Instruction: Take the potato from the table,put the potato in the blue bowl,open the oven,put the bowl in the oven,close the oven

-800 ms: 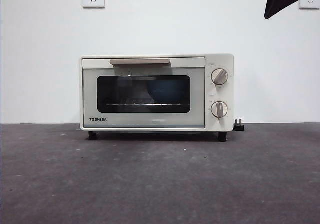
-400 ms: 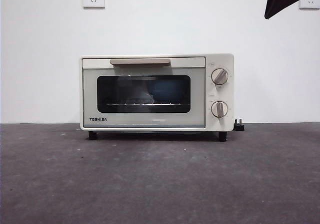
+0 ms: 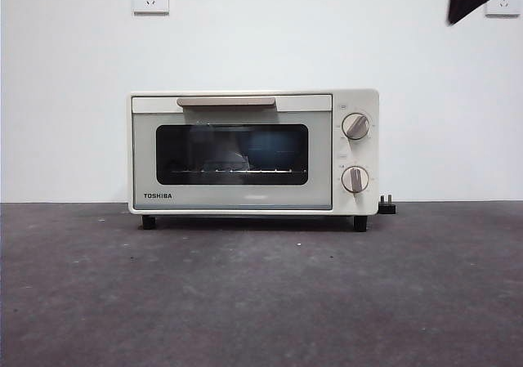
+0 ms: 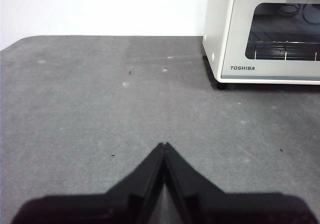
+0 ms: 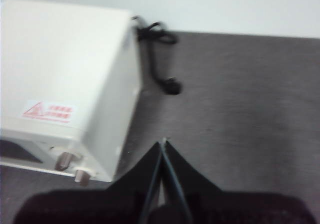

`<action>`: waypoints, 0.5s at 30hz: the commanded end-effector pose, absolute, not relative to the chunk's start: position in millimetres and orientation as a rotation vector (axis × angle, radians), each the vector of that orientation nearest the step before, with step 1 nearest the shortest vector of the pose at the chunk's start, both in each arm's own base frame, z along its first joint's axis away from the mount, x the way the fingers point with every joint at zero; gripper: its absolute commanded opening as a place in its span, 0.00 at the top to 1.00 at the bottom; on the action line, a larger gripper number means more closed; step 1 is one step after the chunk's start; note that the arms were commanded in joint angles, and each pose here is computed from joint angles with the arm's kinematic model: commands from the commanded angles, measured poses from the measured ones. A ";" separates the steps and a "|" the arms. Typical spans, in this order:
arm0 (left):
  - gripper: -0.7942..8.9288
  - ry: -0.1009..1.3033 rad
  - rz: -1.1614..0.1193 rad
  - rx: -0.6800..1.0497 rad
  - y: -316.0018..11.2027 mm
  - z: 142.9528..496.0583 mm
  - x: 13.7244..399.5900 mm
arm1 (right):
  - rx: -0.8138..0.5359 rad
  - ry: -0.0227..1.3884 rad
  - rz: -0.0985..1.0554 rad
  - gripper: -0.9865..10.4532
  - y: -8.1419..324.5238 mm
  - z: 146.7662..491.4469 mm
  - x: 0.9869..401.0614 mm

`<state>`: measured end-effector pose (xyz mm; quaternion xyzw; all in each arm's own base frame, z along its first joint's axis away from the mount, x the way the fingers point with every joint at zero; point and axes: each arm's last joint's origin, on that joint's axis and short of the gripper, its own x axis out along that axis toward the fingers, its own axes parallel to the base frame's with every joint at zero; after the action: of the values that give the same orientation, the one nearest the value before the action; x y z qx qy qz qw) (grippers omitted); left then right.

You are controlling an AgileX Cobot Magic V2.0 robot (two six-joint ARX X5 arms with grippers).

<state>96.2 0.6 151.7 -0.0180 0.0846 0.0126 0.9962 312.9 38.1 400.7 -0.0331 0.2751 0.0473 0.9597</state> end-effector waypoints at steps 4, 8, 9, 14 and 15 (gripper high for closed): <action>0.92 0.172 0.024 -0.042 0.7 149.0 96.8 | -0.206 0.324 0.100 0.91 32.2 446.2 258.5; 0.92 0.175 0.024 -0.042 0.7 148.8 97.0 | -0.201 0.063 0.007 0.91 21.9 448.7 225.4; 0.92 0.176 0.024 -0.042 0.7 148.7 97.0 | -0.194 -0.015 -0.008 0.91 19.0 443.9 215.9; 0.92 0.178 0.024 -0.042 0.7 148.6 97.1 | -0.203 -0.182 -0.034 0.91 12.8 395.6 168.2; 0.92 0.177 0.024 -0.042 0.7 148.7 97.1 | -0.202 -0.174 -0.037 0.91 11.4 381.2 160.2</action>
<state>96.6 0.6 151.2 -0.0179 0.0879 0.0123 0.9959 164.5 12.0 402.5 -0.0927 -0.1012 -0.0184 0.9904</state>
